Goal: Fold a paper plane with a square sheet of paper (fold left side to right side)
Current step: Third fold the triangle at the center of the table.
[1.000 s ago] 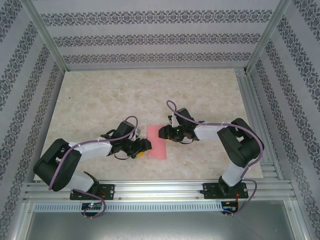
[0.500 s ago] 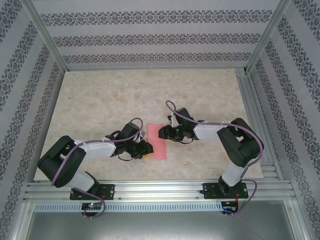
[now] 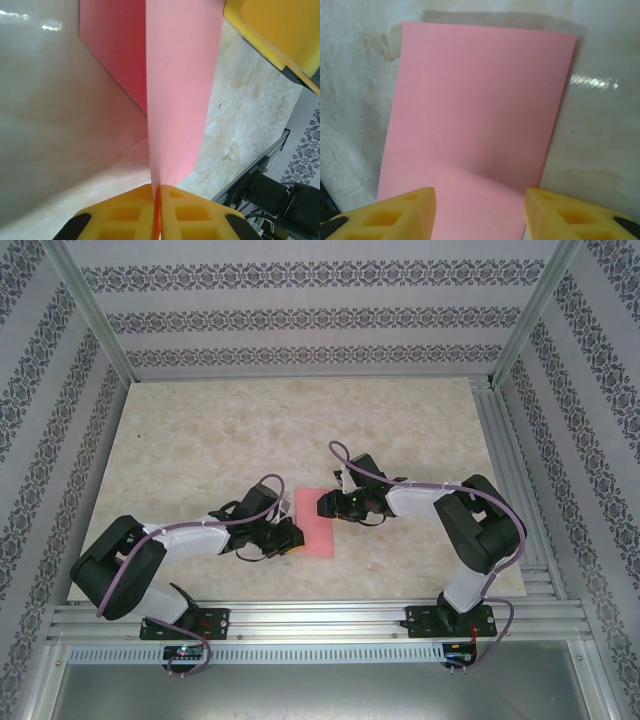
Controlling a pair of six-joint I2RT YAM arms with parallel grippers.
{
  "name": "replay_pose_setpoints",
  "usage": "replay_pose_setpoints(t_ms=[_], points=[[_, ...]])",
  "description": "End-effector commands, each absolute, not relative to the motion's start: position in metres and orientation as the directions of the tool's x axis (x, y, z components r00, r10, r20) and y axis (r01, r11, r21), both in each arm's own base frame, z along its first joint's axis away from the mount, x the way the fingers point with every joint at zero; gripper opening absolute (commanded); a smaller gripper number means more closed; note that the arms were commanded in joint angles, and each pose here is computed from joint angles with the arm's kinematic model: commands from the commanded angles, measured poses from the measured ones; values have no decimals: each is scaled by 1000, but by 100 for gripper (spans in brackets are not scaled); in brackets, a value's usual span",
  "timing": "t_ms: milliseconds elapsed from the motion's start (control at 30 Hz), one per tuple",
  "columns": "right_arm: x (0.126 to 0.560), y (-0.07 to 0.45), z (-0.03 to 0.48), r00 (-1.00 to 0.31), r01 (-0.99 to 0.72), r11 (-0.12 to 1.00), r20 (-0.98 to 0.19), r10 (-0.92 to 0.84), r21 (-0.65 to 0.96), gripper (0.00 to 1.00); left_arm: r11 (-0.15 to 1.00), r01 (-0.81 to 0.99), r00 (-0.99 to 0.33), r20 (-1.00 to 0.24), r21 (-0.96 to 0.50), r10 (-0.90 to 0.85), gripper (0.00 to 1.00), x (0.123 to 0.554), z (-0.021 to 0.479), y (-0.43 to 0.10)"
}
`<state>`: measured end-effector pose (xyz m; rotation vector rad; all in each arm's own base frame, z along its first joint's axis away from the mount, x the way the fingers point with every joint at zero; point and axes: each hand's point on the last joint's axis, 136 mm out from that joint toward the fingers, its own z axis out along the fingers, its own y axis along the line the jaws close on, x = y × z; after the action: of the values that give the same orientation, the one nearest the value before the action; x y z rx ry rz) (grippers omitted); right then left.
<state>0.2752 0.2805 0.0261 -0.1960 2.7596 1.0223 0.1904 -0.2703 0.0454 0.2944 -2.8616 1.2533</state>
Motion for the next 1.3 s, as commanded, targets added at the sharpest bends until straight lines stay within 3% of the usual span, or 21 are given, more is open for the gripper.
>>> replay_pose_setpoints(t_ms=[0,233,400,533,700,867,1000,1267], points=[[286,272,12,-967,-203,798,-245,-72,567,51,669,-156,-986,70,-727,-155,9,186,49,-273],[296,274,20,-954,-247,795,-285,-98,555,51,677,-163,-985,77,-717,-156,3,185,48,-273],[297,273,73,-876,-375,754,-473,-97,540,52,676,-194,-979,98,-711,-178,2,187,46,-277],[277,263,106,-755,-499,772,-635,-165,394,57,668,-227,-972,121,-709,-202,0,189,47,-283],[225,268,113,-535,-655,753,-746,-398,68,57,647,-266,-962,158,-715,-221,0,189,48,-290],[189,268,109,-419,-706,705,-763,-492,-68,56,648,-291,-956,187,-704,-227,0,186,47,-290],[160,279,104,-255,-767,602,-757,-602,-220,56,644,-301,-953,195,-703,-233,0,187,50,-290],[124,307,85,38,-756,395,-637,-770,-522,52,647,-299,-953,188,-702,-236,0,189,53,-291]])
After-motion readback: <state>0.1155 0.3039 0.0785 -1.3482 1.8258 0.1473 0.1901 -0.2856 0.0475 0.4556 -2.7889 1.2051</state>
